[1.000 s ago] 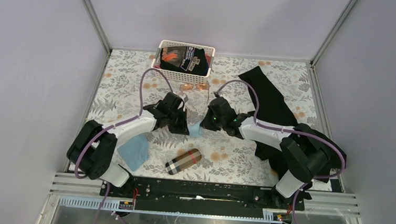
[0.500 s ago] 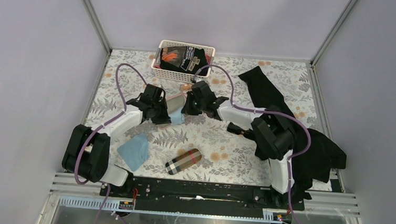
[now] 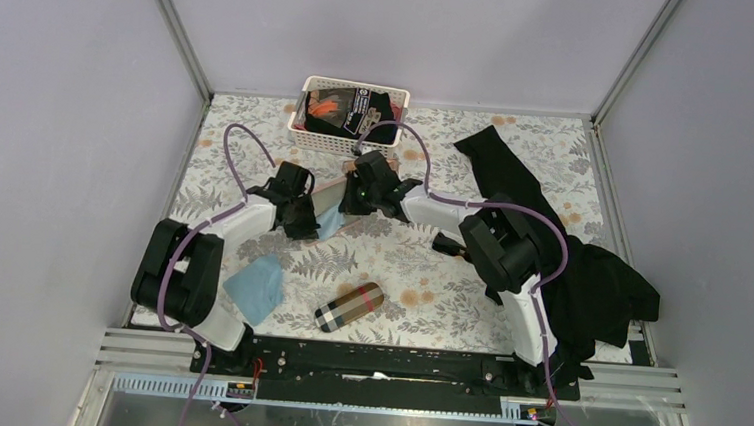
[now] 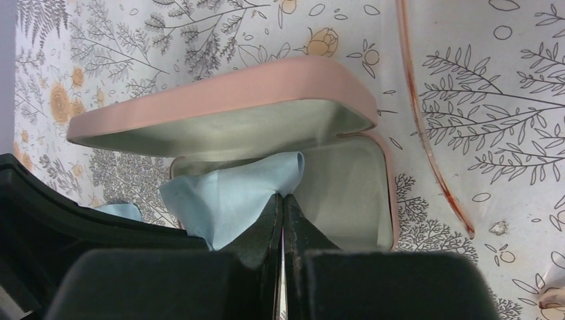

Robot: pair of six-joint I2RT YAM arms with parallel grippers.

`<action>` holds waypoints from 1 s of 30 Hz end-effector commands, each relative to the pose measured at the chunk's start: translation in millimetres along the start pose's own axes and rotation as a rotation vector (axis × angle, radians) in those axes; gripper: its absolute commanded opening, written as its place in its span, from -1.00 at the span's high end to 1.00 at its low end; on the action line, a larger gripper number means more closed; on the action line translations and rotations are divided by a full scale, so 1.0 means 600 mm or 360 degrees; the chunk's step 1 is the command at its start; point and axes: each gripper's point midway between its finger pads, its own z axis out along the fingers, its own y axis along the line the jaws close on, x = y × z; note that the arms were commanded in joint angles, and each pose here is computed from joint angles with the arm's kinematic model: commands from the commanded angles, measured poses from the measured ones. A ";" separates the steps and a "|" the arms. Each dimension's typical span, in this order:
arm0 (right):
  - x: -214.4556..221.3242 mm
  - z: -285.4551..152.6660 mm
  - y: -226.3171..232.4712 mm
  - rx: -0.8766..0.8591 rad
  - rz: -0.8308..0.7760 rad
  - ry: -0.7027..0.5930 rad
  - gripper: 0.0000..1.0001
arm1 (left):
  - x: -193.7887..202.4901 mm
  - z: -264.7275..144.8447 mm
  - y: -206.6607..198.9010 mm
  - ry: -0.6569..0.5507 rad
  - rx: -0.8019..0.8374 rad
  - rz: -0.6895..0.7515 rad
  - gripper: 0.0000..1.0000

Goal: Organize the sunglasses
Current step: Place the glasses cleaning cloth in the sunglasses case.

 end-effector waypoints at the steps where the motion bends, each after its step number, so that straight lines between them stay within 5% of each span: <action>1: -0.029 -0.001 -0.007 0.0001 -0.0002 -0.0045 1.00 | -0.016 0.015 -0.004 -0.0037 0.0013 -0.0025 1.00; 21: -0.012 0.007 -0.048 0.0044 0.0035 0.0009 1.00 | -0.012 0.038 -0.003 0.0002 0.0003 -0.0045 1.00; 25: -0.006 0.008 -0.049 0.0035 0.0040 0.0026 1.00 | -0.017 0.025 -0.007 -0.0025 0.0015 -0.0049 0.53; 30: -0.006 0.005 -0.044 0.0014 0.0041 0.0032 0.83 | -0.028 0.004 -0.017 -0.0059 0.0025 -0.0030 0.40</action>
